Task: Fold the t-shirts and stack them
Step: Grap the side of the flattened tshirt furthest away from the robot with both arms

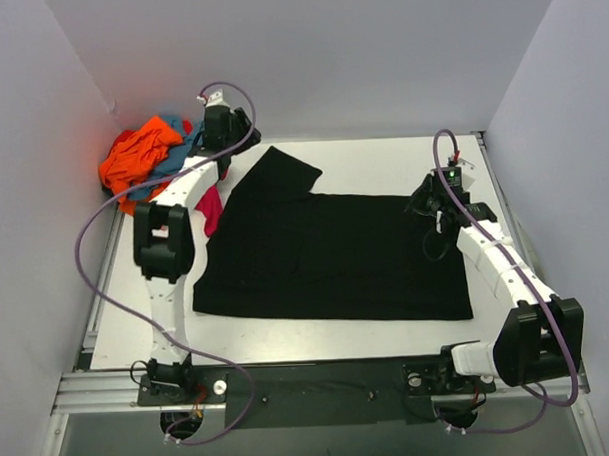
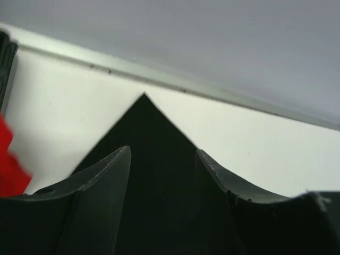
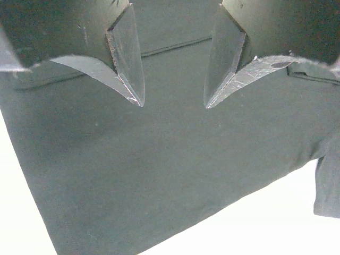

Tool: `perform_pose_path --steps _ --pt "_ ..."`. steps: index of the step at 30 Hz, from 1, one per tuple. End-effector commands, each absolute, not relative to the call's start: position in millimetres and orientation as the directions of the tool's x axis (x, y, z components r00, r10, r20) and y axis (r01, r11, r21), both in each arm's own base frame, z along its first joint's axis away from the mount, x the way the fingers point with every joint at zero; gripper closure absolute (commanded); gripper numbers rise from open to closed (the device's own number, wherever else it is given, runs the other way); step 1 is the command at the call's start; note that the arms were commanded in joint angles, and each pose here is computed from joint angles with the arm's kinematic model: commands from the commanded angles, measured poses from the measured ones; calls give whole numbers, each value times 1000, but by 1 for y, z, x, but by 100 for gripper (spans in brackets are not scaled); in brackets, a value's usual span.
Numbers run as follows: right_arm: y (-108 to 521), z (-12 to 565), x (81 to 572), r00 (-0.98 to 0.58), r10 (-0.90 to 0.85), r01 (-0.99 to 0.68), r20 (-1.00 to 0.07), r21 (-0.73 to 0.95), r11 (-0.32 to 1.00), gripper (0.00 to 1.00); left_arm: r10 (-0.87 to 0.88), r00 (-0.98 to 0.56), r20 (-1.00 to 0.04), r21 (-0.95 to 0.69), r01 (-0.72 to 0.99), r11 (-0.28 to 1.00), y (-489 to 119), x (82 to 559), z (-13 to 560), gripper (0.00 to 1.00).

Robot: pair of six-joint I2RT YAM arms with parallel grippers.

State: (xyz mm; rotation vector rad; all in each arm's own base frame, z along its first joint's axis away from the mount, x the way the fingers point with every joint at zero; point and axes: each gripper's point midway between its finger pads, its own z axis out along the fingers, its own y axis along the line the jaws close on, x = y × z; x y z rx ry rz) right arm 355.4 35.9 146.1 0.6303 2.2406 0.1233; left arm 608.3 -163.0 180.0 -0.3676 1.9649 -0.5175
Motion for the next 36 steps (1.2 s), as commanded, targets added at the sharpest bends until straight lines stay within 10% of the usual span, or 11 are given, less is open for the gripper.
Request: perform_pose_path --steps 1,27,31,36 --pt "41 150 363 -556 451 350 -699 295 889 55 -424 -550 -720 -483 -42 875 -173 650 123 39" --pt "5 123 377 -601 582 471 -549 345 812 55 -516 -657 -550 -622 -91 778 -190 679 29 57" --pt "0 115 381 -615 594 495 -518 333 803 55 -516 -674 -529 -636 -88 767 -193 677 22 65" --pt "-22 104 389 -614 631 558 -474 304 772 56 -530 -644 -552 -666 -42 745 -189 687 36 100"
